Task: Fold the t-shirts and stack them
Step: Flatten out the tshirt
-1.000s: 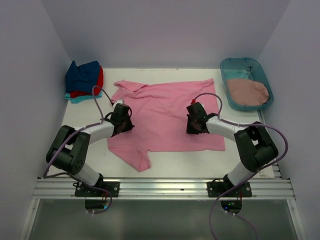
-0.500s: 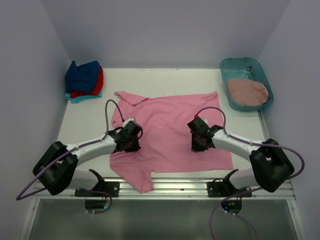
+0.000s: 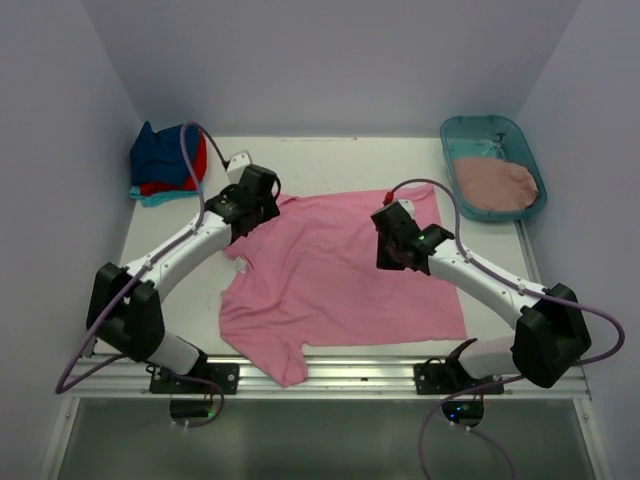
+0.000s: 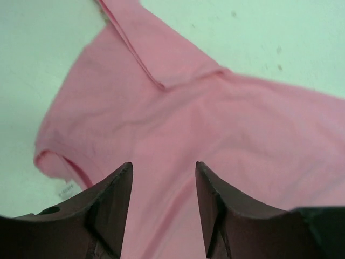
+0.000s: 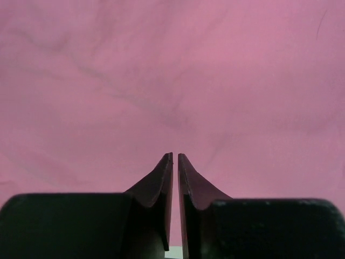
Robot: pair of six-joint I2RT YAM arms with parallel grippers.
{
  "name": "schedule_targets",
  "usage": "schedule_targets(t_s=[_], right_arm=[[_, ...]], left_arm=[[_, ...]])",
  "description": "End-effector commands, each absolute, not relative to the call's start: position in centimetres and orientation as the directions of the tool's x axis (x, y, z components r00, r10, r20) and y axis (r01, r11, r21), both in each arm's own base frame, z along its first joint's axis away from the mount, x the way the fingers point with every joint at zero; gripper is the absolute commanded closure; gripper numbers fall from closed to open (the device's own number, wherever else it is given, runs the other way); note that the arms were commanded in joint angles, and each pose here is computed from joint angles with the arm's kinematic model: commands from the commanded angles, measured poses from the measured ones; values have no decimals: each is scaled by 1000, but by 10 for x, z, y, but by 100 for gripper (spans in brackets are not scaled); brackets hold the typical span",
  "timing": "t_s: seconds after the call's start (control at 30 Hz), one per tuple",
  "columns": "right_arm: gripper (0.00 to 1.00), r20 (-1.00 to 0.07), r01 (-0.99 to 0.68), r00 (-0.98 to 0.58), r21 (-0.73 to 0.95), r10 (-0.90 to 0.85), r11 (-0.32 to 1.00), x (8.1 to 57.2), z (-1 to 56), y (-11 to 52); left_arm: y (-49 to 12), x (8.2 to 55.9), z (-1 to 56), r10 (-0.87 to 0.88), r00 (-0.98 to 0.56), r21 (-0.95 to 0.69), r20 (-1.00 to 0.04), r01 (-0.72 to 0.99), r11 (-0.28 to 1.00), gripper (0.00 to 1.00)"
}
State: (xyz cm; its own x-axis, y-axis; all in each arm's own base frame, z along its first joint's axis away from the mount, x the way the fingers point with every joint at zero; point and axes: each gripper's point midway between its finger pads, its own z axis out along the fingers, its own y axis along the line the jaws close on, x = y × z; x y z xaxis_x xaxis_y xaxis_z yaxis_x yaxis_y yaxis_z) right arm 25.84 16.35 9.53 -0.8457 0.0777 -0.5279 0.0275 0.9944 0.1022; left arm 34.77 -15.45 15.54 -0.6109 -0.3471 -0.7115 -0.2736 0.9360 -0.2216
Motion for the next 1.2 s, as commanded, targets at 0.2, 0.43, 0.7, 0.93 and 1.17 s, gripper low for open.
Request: schedule_targets(t_s=[0.2,0.43,0.7,0.93,1.17], right_arm=[[60,-567,25,-817,144,103,989,248,113,157],[62,-580,49,-803,167,138,985,229,112,142],[65,-575,67,-806,147,141,987,221,109,133],[66,-588,80,-795,136,146,987,223,113,129],[71,-584,90,-799,122,145,988,222,107,126]], left_arm=[[-111,452,98,-403,-656,-162,-638,-398,903,41],[-137,483,89,-455,-640,-323,-619,-320,890,45],[-150,487,64,-540,-657,-441,-526,-333,834,49],[-152,482,44,-579,-678,-442,-453,-393,806,55],[-153,482,41,-592,-678,-445,-436,-409,796,60]])
